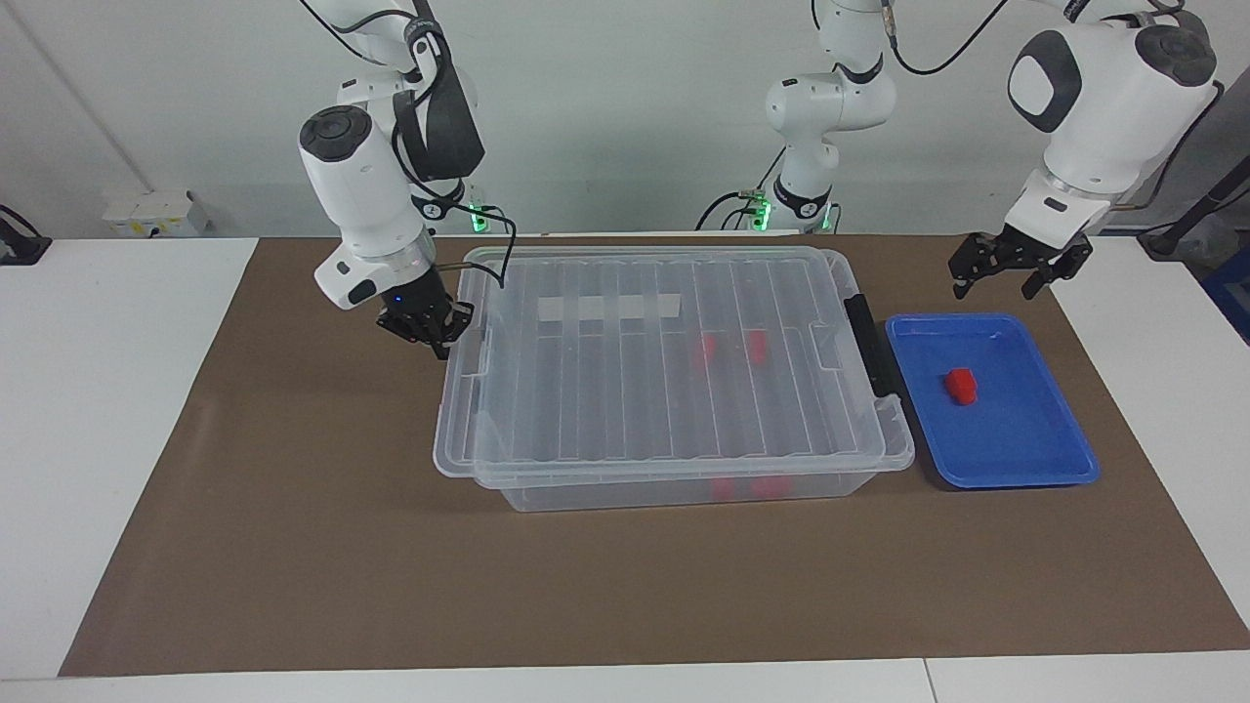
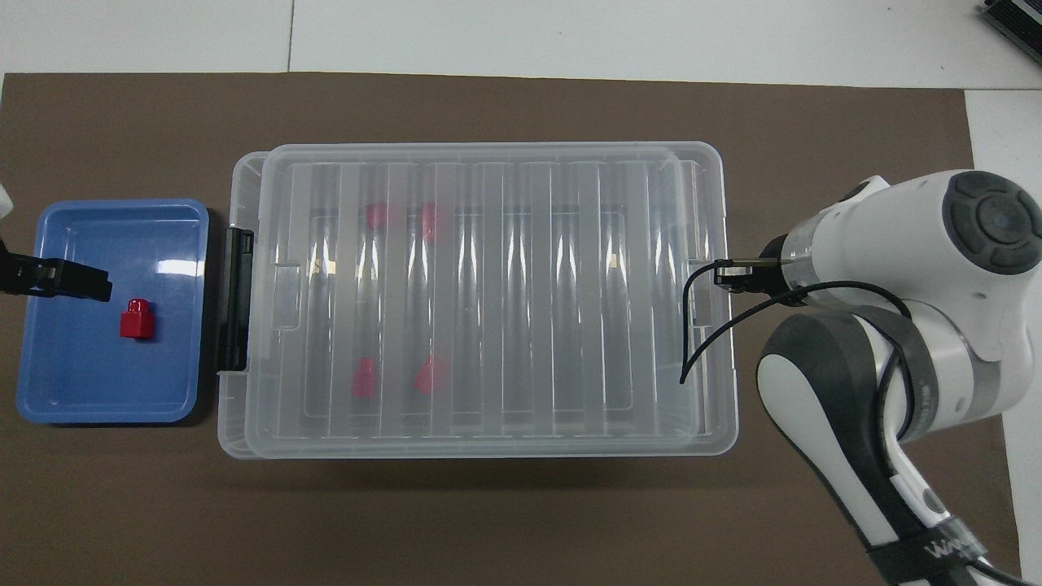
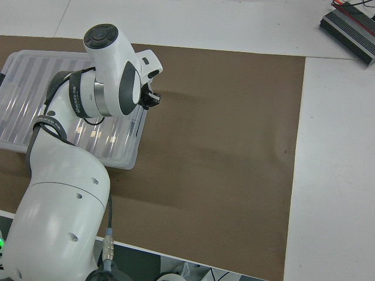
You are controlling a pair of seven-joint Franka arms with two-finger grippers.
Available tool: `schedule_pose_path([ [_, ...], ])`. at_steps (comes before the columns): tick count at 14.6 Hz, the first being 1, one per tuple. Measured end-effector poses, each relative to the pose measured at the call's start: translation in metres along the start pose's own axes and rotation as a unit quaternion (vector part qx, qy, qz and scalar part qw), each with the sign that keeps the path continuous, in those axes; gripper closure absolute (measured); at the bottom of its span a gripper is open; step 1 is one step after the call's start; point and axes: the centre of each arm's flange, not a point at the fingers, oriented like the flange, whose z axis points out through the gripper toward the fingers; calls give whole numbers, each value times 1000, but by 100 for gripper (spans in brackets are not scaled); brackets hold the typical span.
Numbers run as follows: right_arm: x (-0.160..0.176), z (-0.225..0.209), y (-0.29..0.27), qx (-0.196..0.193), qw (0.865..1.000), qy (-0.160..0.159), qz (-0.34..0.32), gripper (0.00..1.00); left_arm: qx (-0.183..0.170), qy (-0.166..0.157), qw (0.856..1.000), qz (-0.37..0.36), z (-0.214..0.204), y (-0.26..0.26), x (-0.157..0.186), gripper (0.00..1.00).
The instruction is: Place red block in blue tray from box
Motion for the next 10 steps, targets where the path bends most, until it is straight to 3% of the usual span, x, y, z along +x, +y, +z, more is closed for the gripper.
schedule_pose_path([
  [7,-5,4,-12,1,1000,-4,-10,99,0,-1,1000,5,0,6,-1,0],
  [10,-6,5,-19,4,1000,0,-15,99,-6,8,1000,-1,-10,33,1,0],
])
